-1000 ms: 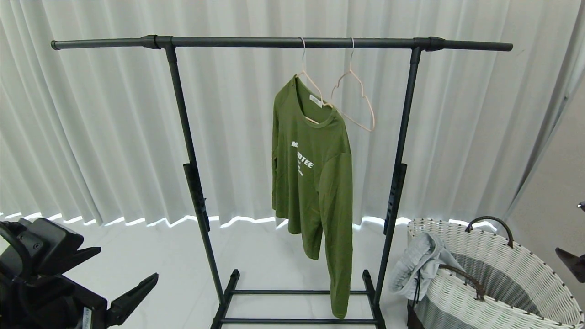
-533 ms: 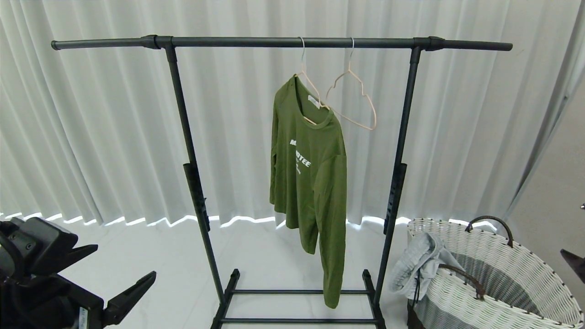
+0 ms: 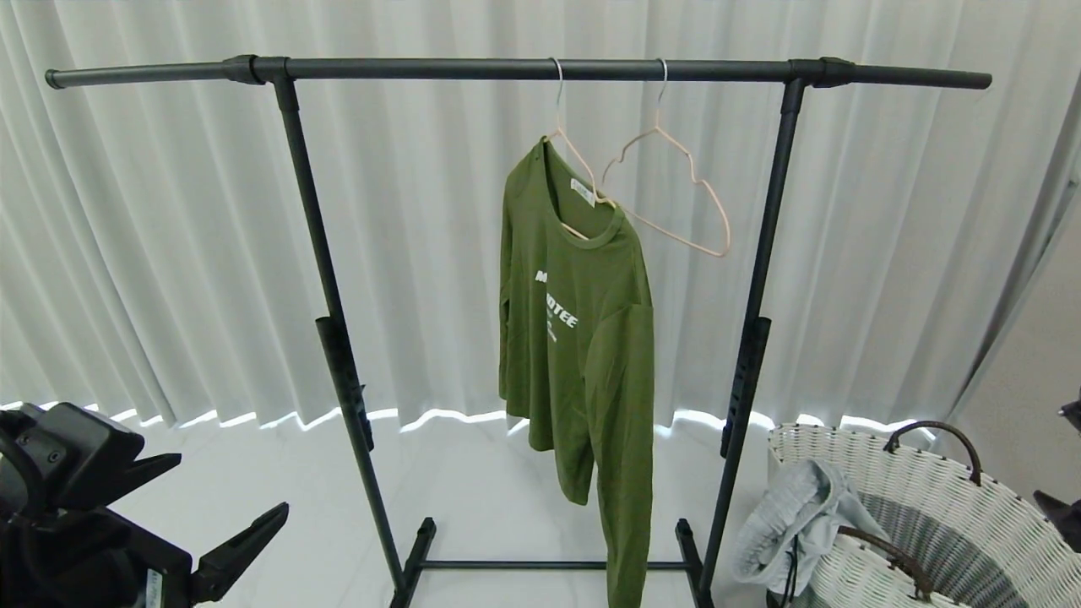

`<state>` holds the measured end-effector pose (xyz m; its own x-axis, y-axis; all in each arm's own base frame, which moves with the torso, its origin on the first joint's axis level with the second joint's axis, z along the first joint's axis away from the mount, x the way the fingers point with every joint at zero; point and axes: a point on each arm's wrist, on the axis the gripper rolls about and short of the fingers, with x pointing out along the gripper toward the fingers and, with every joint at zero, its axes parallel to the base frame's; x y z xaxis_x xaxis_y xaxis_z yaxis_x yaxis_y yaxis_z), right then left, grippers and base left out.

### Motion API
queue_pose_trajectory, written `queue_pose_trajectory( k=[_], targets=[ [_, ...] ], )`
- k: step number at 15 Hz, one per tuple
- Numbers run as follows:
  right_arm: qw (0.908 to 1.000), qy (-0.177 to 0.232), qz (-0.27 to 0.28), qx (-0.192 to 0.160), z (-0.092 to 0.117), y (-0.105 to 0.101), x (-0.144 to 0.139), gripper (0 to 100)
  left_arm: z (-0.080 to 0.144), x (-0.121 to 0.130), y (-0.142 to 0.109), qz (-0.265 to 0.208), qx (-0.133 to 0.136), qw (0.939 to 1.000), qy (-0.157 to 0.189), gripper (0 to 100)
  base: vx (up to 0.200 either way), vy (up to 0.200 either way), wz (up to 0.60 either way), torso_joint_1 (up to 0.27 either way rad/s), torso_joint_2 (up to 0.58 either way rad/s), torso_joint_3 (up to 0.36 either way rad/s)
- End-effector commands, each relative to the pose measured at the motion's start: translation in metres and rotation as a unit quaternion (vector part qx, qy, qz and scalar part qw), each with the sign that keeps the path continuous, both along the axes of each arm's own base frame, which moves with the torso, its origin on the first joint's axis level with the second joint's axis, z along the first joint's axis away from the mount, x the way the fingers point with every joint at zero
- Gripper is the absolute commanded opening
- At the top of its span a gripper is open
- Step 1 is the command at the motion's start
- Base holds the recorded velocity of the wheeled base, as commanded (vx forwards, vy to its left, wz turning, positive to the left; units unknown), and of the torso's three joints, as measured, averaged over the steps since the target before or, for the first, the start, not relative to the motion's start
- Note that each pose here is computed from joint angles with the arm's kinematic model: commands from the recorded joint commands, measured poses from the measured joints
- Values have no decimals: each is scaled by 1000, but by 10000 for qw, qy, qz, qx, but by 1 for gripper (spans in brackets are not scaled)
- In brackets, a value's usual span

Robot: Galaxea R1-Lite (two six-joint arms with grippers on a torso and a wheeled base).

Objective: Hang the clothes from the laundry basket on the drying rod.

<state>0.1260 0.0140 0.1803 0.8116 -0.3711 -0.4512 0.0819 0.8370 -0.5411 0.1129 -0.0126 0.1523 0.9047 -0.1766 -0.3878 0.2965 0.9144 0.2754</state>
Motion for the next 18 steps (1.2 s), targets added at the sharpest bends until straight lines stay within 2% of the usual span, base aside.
queue_pose_trajectory(
  k=[1, 5, 9, 10, 11, 14, 16, 18],
  targets=[
    [9998, 184, -2, -29, -9, 1, 3, 100, 0, 1, 0, -10, -3, 10000, 10, 100, 200, 0, 0, 2, 7, 2],
    [9983, 578, -97, 50, -39, 3, 15, 100, -2, 4, -2, -94, 3, 9999, 102, 100, 200, 0, 0, 5, 5, 1],
    [9938, 1007, -5, 480, -62, 9, 35, 100, -7, 13, -9, -292, 20, 9989, 365, 100, 200, 0, 0, 5, 0, 1],
    [9922, 1135, -2, 507, -67, 9, 37, 100, -8, 12, -9, -318, 31, 9987, 394, 100, 0, 0, 0, 0, 0, 0],
    [9866, 1555, -7, 490, -83, 9, 44, 100, -12, 9, -12, -448, 43, 9980, 439, 100, 0, 0, 0, 0, 0, 0],
    [9749, 2175, 119, 470, -119, 17, 64, 100, -10, 7, -18, -677, 45, 9969, 392, 100, 0, 0, 0, 0, 0, 0],
    [9676, 2459, 207, 542, -150, 20, 80, 100, -9, 6, -21, -830, 46, 9959, 361, 100, 0, 0, 0, 0, 0, 0],
    [9602, 2696, 360, 638, -166, 22, 87, 100, -8, 4, -22, -899, 39, 9955, 308, 100, 0, 0, 0, 0, 0, 0]
  ],
)
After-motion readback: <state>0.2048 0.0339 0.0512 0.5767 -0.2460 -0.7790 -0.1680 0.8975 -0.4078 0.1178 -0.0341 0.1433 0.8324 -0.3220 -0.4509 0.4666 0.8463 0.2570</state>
